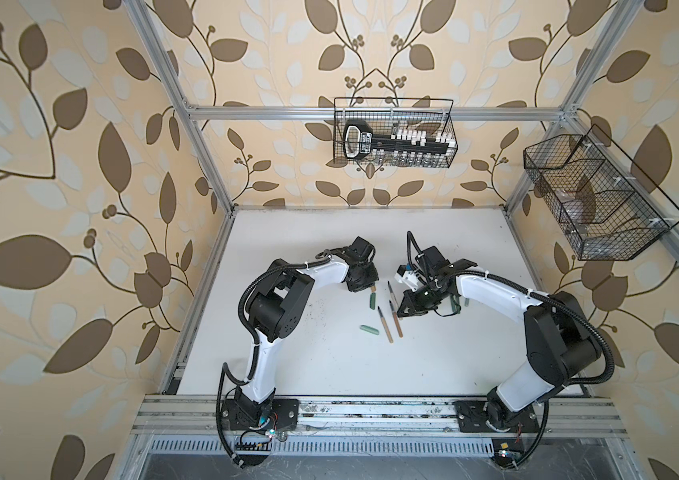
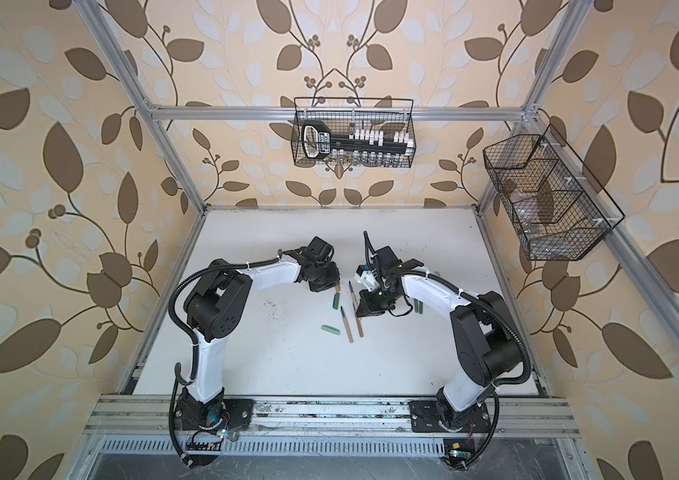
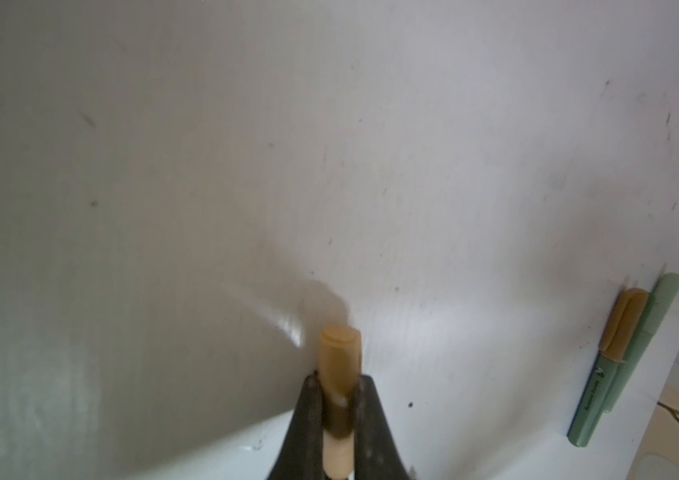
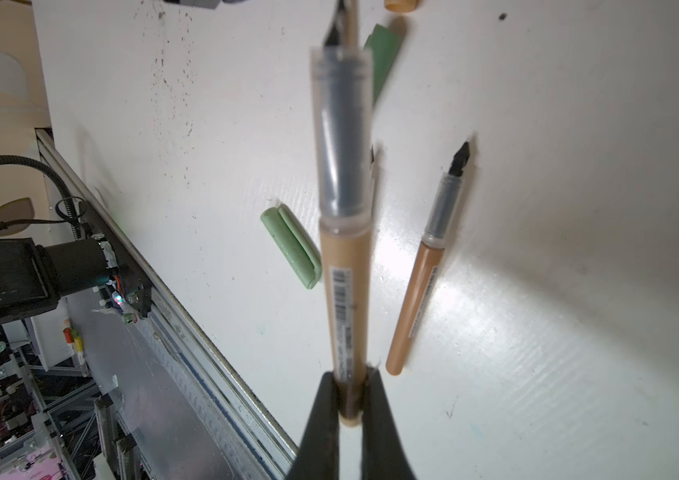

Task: Insert the pens into the pen caps
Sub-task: 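Bring the tan cap and the pen nib toward each other with both grippers, then push the pen nib into the tan cap held by the left gripper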

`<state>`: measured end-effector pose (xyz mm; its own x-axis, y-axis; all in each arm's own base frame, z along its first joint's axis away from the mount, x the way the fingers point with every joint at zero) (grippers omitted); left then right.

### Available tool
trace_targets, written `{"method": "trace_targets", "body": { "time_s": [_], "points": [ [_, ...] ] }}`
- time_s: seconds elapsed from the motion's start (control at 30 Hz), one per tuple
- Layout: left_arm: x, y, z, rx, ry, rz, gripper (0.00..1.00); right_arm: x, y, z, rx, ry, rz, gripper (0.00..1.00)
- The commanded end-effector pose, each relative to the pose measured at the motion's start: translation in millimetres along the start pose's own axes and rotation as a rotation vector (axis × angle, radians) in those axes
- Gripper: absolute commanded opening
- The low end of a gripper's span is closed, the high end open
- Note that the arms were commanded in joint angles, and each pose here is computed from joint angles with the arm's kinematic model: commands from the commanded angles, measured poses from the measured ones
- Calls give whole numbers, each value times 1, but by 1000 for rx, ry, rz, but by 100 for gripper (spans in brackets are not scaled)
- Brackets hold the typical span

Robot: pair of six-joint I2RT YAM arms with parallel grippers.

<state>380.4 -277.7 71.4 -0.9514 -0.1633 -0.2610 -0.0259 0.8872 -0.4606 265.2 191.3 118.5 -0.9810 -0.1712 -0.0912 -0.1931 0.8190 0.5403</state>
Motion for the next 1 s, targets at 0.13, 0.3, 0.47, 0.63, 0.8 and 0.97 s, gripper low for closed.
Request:
{"method": "trace_targets", "body": {
  "time_s": [0.13,0.3,0.47,0.63,0.8,0.97],
  "points": [
    [6,13,-13,-25,24,-14,7,8,2,12,-51,81,26,4],
    [-9,3,-25,31,-17,-26,7,8,3,16,-50,99,22,4],
    [-23,-7,-39,81,-58,-18,7,9,4,19,-58,102,20,4],
    [-30,-17,-48,137,-64,-1,6,8,3,22,-59,104,25,4],
    [-32,-27,-55,184,-65,15,6,6,2,26,-62,105,30,4],
    [-34,-36,-63,235,-66,29,6,3,2,29,-69,111,29,4]
  ]
}}
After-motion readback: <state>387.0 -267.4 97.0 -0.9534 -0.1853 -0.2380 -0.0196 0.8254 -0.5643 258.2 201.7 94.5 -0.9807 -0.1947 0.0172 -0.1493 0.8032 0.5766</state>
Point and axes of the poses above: each gripper's point midway between its finger pads, its own z axis out along the fingers, its own y axis along the line the jaws close on, x = y × z, the point moved 5 cm from there along -z, back along the fingers, and after that the axes turned 9 degrees about z, right-handed, at the moved point
